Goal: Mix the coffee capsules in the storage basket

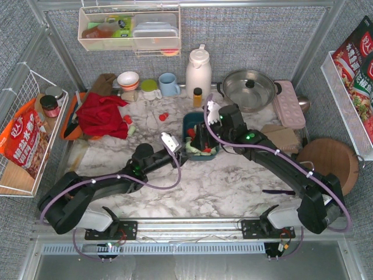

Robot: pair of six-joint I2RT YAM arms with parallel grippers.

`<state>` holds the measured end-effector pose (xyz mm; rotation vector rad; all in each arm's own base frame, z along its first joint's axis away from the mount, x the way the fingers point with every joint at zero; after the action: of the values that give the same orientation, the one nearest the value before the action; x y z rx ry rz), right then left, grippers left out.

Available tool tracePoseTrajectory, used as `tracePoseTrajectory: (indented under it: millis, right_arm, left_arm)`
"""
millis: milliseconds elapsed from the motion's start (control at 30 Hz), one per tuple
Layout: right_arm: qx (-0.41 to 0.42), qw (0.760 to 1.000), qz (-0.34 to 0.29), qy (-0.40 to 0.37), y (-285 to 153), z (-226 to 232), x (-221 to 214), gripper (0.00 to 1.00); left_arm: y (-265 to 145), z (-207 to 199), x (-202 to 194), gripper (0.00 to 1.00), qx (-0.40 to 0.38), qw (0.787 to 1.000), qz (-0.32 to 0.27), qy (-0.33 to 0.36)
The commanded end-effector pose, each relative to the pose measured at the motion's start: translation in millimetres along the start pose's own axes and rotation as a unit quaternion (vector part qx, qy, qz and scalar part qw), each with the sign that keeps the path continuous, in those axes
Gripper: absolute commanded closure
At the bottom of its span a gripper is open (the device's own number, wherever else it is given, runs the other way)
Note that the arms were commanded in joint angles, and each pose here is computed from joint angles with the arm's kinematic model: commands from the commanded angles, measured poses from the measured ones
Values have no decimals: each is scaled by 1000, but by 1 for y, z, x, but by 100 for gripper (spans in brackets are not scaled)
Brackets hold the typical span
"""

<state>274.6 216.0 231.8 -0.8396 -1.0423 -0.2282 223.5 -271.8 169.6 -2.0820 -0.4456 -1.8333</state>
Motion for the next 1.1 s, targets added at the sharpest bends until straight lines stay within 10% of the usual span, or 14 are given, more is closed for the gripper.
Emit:
tracePoseTrajectory:
  millis: [0, 633, 800, 900, 1067]
  right_arm:
    - [51, 998, 7, -24, 3, 17, -1, 40]
    - [25, 997, 48, -50, 14, 18, -19, 67]
    - [-4, 999, 25, -41, 15, 13, -11, 77]
    - [-47, 998, 3, -34, 15, 3, -3, 88]
    - [-163, 986, -19, -32, 25, -30, 2, 89]
  left_arm:
    - [12, -8, 12, 55, -28, 999, -28, 22]
    - [12, -7, 22, 53, 12, 998, -60, 8]
    - [10, -2, 19, 34, 35, 998, -61, 2]
    - [4, 4, 16, 2, 64, 996, -61, 0]
    - [-17, 25, 13, 1, 182, 980, -74, -26]
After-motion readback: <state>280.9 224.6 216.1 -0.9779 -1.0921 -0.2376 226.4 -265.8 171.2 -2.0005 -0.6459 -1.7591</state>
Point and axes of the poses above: each gripper's point midway between its finger pads, its own y axis out along the fingers, its own z axis along the line the jaws close on, x = y × z, the point moved 6 cm from there along -y, back along the fingers, and after that the axes turned 10 degrees about -y, right-handed, at the moved point
